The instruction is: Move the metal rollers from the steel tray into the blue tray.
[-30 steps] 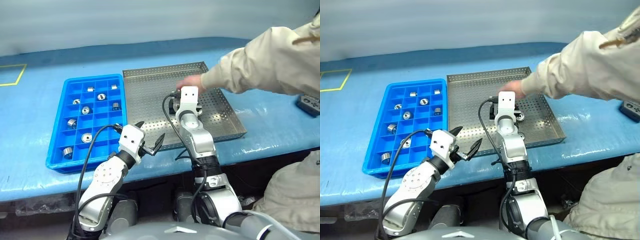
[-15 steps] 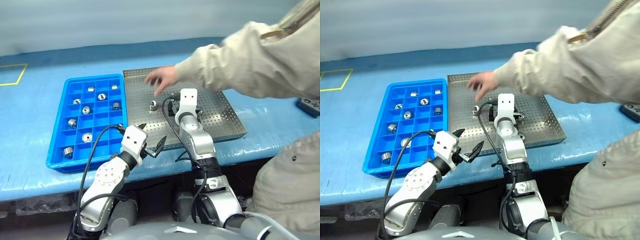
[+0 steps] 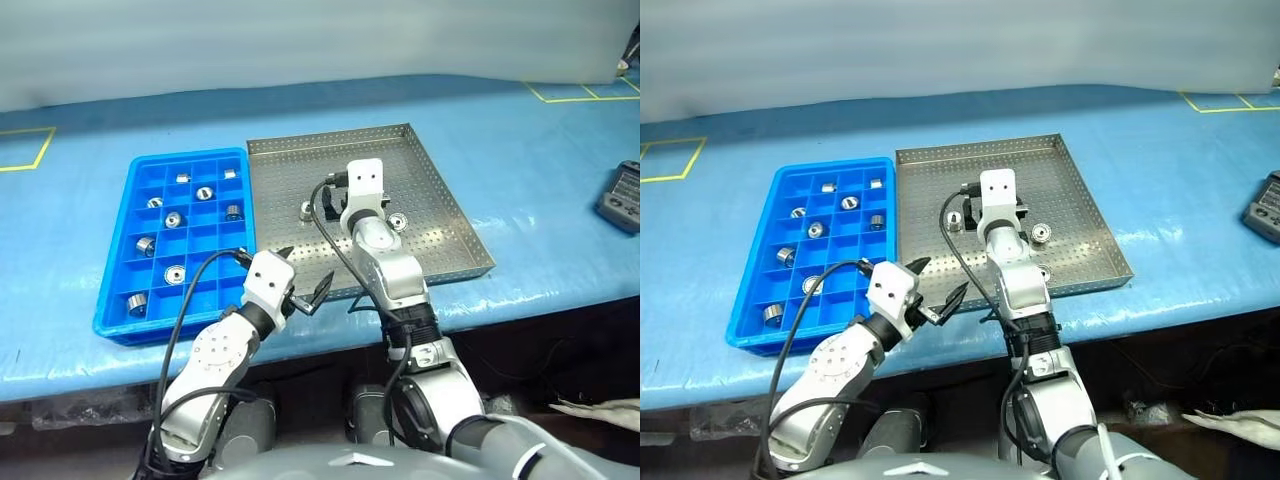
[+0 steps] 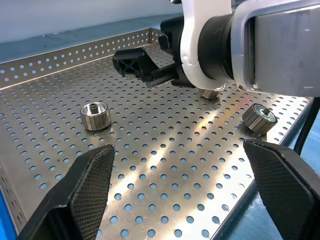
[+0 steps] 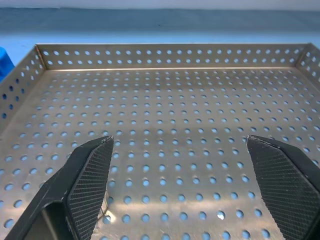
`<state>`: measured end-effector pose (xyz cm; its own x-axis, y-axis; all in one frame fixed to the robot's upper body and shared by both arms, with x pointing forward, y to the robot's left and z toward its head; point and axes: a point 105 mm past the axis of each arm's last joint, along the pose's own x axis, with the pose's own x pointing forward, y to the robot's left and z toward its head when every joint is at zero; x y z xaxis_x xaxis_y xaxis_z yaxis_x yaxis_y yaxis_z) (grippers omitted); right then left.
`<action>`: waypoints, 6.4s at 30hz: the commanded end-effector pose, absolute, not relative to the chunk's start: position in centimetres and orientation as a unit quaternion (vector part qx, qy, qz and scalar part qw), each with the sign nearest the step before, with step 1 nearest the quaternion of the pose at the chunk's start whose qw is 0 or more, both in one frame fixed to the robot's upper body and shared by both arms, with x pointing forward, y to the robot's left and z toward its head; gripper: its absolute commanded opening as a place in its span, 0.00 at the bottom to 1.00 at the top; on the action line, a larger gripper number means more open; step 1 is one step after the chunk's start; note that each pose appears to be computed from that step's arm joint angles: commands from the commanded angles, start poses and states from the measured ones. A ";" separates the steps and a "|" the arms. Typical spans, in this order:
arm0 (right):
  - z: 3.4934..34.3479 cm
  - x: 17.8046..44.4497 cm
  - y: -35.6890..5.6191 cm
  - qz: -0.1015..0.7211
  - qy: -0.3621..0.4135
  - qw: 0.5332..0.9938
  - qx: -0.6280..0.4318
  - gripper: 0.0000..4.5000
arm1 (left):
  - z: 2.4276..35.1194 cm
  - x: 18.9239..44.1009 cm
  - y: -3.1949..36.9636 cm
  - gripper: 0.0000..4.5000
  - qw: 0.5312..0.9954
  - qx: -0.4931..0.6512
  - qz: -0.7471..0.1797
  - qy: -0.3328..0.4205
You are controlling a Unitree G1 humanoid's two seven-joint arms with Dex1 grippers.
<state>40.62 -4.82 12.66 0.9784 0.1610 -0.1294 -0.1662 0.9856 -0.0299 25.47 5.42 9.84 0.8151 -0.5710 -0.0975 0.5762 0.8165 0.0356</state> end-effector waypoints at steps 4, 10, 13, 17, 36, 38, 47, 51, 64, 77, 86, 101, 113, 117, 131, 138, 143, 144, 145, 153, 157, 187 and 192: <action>13.4 40.9 -1.3 0.172 0.060 0.983 -0.019 1.00 | 10.5 25.3 5.3 1.00 0.952 0.031 -0.302 0.027; 11.9 41.4 0.3 0.207 0.082 0.975 -0.022 1.00 | 10.2 25.0 5.4 1.00 0.953 0.034 -0.300 0.034; 11.1 41.8 0.5 0.212 0.093 0.972 -0.024 1.00 | 10.2 25.0 5.4 1.00 0.953 0.034 -0.299 0.035; 9.5 42.3 0.0 0.204 0.116 0.971 -0.039 1.00 | 10.2 25.0 5.4 1.00 0.954 0.034 -0.297 0.035; 14.2 40.3 4.4 0.292 0.028 0.956 -0.029 0.38 | 12.5 26.2 8.9 1.00 0.983 0.000 -0.181 -0.026; 15.8 39.2 5.9 0.328 0.004 0.944 -0.029 0.38 | 12.7 26.3 9.7 1.00 0.987 0.003 -0.155 -0.034; 17.5 35.3 11.0 0.452 -0.016 0.891 -0.031 0.38 | 12.7 25.4 11.9 1.00 0.996 0.006 -0.077 -0.034; 16.3 33.7 12.9 0.491 -0.003 0.870 -0.041 0.38 | 12.5 24.6 12.9 1.00 0.998 0.002 -0.048 -0.028; 11.6 33.7 14.4 0.509 0.095 0.855 -0.023 0.45 | 11.8 23.8 13.2 1.00 1.000 0.000 -0.027 -0.013; 13.0 39.1 6.1 0.321 0.068 0.945 0.002 0.99 | 11.7 25.3 11.5 1.00 0.996 -0.013 -0.086 -0.010; 12.9 40.3 -5.4 0.045 0.046 0.998 0.021 0.99 | 11.3 26.5 9.6 1.00 0.989 -0.008 -0.145 -0.005; 9.7 38.6 -11.8 -0.199 0.100 0.971 0.090 0.99 | 11.1 27.2 8.7 1.00 0.985 -0.011 -0.172 -0.002; 9.0 38.6 -11.5 -0.196 0.120 0.968 0.098 0.99 | 11.0 26.9 9.1 1.00 0.987 -0.010 -0.162 0.000; 9.0 38.7 -11.3 -0.195 0.121 0.969 0.097 0.99 | 11.1 26.9 9.1 1.00 0.987 -0.010 -0.161 0.000; 8.8 38.8 -11.0 -0.181 0.123 0.972 0.089 0.99 | 11.1 26.9 8.9 1.00 0.986 -0.010 -0.164 0.000; 10.3 40.1 -10.0 -0.141 0.096 0.983 0.070 0.99 | 11.1 26.8 8.9 1.00 0.987 -0.011 -0.162 0.000; 12.4 42.3 -10.0 -0.132 0.067 0.987 0.055 0.99 | 11.1 26.8 9.0 1.00 0.987 -0.010 -0.160 -0.001; 12.7 42.7 -10.0 -0.131 0.062 0.988 0.052 0.99 | 11.1 26.7 9.0 1.00 0.987 -0.010 -0.159 -0.001; 13.2 43.2 -10.1 -0.131 0.057 0.989 0.048 0.99 | 11.1 26.7 9.1 1.00 0.987 -0.010 -0.158 0.000; 14.4 46.1 -11.8 -0.159 0.052 0.985 0.028 0.99 | 11.1 26.6 9.4 1.00 0.989 -0.007 -0.149 -0.003; 13.7 46.7 -12.9 -0.168 0.069 0.983 0.024 0.99 | 11.1 26.5 9.4 1.00 0.989 -0.007 -0.146 -0.003; 9.1 45.5 -16.4 -0.245 0.170 0.950 0.089 0.99 | 11.6 26.6 9.1 1.00 0.990 -0.011 -0.138 -0.022; 9.4 45.6 -16.3 -0.248 0.168 0.948 0.106 0.99 | 11.7 26.7 9.0 1.00 0.990 -0.012 -0.137 -0.026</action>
<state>44.77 -16.40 7.22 0.7994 -0.4314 -0.4181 0.5045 0.8599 0.0773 26.72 9.16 10.35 0.9626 -0.2708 -0.0065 0.2706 0.9625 -0.0205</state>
